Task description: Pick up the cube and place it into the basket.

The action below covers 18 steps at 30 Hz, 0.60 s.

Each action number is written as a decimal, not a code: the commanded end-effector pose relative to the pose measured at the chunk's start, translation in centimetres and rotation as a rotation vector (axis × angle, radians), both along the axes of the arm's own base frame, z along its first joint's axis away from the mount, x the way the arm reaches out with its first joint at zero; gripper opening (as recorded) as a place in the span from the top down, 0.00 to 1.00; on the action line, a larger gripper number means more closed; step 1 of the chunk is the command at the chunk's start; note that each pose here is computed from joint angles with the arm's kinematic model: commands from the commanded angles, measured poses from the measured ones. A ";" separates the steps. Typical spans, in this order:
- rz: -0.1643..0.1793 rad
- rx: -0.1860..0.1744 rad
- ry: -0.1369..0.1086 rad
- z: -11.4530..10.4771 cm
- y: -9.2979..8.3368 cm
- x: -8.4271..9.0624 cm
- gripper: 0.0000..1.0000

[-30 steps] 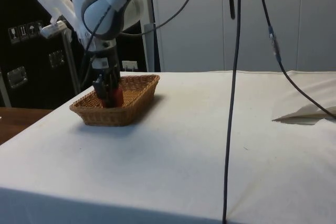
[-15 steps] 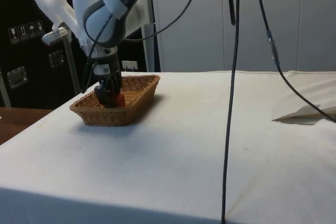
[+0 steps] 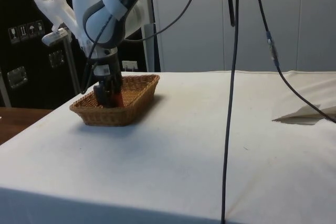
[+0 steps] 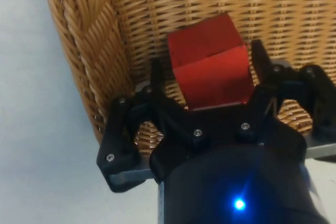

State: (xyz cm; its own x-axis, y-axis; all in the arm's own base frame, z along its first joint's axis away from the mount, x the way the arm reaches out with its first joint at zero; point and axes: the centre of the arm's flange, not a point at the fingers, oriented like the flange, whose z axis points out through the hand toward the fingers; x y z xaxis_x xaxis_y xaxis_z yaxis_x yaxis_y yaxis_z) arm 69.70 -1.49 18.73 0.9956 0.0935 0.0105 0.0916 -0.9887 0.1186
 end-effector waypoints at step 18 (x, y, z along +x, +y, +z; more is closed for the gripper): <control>0.001 0.001 -0.008 2.1 0.1 0.1 0.00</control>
State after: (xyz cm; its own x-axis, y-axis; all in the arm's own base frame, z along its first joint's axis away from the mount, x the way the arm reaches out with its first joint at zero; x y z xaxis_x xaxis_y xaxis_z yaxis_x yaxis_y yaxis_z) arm 69.99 -1.46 20.10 0.9954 0.0931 0.0205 0.0901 -0.9890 0.1173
